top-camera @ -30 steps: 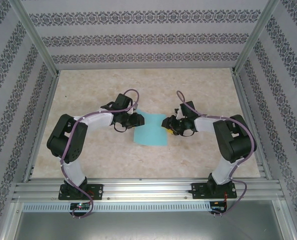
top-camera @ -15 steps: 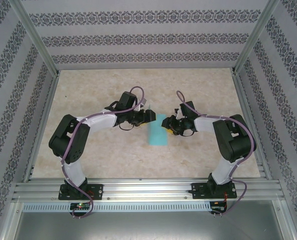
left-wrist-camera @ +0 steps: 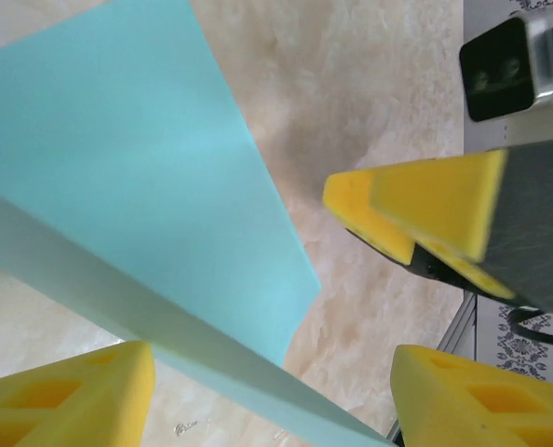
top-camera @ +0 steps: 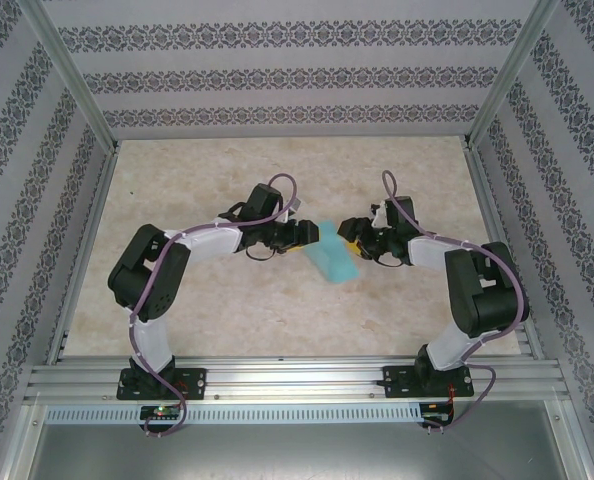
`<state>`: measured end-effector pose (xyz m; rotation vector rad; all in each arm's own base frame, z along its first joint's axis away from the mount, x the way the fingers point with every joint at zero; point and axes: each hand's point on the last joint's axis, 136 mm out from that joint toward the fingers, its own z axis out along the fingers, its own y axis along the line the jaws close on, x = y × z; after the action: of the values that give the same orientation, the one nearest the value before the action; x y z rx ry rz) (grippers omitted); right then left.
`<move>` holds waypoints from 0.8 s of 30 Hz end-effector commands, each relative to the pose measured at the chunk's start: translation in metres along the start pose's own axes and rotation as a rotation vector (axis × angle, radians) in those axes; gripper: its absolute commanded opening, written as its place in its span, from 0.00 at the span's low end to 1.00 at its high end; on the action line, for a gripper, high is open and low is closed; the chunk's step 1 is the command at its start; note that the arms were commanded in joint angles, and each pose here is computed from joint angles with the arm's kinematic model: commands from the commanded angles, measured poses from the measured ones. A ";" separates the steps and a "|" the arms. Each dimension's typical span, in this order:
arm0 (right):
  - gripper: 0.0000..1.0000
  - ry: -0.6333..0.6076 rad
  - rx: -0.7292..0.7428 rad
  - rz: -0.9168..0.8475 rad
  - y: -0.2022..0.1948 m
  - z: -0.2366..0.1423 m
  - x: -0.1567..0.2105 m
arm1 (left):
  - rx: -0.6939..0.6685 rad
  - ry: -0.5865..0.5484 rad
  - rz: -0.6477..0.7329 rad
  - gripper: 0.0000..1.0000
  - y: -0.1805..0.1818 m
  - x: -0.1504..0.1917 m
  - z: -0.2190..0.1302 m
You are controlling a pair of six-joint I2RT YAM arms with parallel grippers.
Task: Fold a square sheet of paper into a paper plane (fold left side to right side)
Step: First fold in half a square sheet of paper at the center of the table.
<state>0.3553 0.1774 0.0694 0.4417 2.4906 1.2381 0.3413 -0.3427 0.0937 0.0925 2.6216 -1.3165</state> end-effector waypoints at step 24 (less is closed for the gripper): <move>0.53 0.178 0.209 -0.004 -0.040 0.012 0.062 | 0.000 -0.016 0.040 0.70 -0.012 -0.007 0.005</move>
<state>0.3155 0.1880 0.0281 0.4073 2.7247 1.1126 0.3417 -0.3484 0.0878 0.1005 2.6324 -1.3070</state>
